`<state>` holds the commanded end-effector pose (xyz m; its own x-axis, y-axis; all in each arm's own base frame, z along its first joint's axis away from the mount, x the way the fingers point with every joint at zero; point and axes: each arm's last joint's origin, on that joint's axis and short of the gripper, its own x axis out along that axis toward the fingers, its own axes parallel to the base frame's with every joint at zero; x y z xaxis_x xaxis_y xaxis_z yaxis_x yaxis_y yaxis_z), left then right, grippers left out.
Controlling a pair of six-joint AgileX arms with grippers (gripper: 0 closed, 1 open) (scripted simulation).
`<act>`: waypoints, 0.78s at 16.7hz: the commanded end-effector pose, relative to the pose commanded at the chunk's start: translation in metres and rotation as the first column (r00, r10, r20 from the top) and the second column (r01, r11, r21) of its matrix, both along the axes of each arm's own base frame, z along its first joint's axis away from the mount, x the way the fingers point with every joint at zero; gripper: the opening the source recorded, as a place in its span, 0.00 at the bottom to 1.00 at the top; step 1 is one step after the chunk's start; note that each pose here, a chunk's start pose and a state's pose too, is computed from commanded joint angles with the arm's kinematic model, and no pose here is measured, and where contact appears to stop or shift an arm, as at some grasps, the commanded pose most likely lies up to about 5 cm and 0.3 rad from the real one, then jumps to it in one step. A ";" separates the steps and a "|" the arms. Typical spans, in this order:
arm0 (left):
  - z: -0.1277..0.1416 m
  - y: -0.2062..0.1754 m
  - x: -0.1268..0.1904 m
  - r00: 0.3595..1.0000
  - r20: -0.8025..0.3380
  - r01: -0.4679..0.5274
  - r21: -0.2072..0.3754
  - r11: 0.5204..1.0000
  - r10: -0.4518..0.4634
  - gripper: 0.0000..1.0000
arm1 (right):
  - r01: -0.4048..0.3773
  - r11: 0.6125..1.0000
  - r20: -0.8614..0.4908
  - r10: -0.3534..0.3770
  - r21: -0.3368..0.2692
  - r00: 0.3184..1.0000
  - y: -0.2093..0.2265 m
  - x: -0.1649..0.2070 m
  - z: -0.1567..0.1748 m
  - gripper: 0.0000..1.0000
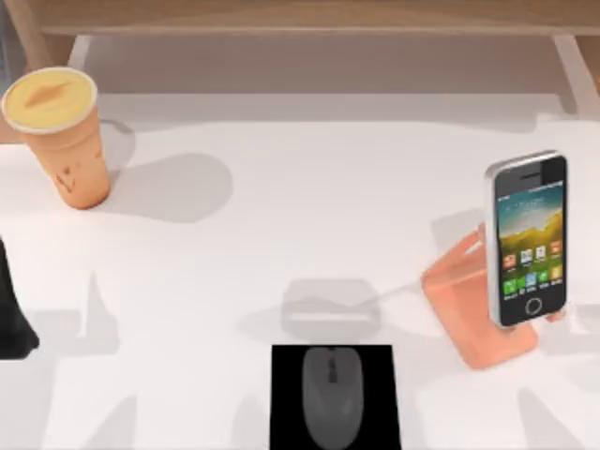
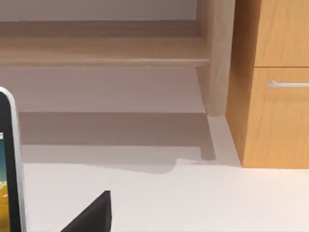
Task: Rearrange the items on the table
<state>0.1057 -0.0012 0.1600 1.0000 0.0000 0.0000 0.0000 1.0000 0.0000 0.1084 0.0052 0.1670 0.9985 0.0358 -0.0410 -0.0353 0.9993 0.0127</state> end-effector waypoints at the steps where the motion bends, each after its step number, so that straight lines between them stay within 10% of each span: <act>1: 0.000 0.000 0.000 1.000 0.000 0.000 0.000 1.000 0.000 1.00 | 0.017 1.000 0.019 -0.017 -0.004 1.000 -0.003 -0.001 -0.003 1.00; 13: -0.005 -0.001 0.010 0.999 -0.044 -0.004 0.017 1.000 0.005 1.00 | 0.036 0.999 0.041 -0.035 -0.011 0.999 -0.006 -0.003 -0.007 1.00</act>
<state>0.1153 -0.0023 0.1554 0.9990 0.0051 -0.0440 -0.0044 0.9998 0.0174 0.1057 -0.0012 0.1600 1.0000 0.0000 0.0000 0.0000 1.0000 0.0000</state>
